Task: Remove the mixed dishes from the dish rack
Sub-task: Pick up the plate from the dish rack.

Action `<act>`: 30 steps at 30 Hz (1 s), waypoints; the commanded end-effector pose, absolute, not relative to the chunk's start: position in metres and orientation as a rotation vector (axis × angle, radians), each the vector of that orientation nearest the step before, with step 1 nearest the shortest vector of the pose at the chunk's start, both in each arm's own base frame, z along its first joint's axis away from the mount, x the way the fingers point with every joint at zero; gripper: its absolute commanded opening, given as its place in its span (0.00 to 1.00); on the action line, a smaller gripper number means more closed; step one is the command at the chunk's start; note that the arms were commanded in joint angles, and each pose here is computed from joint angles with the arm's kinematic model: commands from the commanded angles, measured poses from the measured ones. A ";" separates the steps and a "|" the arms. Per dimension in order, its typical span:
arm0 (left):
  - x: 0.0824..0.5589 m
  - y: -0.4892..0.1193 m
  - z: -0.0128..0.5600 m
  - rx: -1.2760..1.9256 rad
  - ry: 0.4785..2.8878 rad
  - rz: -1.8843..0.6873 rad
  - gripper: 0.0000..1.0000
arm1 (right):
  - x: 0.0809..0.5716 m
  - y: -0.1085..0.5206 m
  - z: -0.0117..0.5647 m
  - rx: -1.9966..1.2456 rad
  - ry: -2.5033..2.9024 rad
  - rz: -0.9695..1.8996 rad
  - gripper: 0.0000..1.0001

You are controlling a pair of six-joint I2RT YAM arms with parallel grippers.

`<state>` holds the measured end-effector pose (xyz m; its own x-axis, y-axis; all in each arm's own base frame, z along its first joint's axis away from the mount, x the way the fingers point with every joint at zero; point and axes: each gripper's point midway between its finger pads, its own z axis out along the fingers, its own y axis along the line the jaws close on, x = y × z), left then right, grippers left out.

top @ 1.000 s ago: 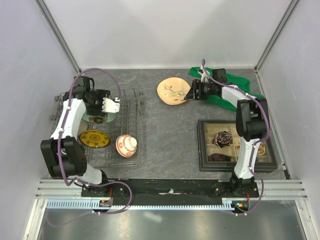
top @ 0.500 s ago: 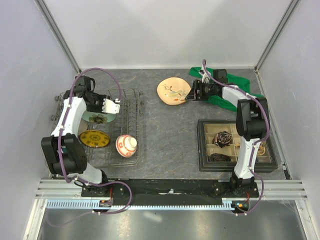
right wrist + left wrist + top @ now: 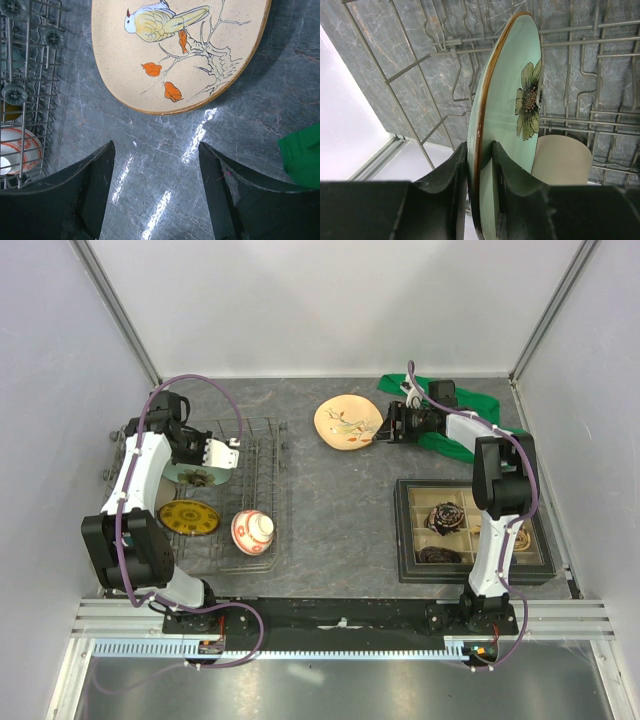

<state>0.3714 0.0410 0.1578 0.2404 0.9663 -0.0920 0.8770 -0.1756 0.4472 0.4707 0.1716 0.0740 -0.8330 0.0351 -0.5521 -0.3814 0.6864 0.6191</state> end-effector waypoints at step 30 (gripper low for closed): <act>0.384 0.013 0.283 1.811 1.525 0.382 0.02 | 0.468 0.173 0.085 -0.311 2.317 1.088 0.80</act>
<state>0.3692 0.0240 0.2043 0.1976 0.9563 -0.2156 0.8693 -0.0693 0.4893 0.4683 0.1723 0.0720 -0.8407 0.0354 -0.5404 -0.3809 0.6706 0.6365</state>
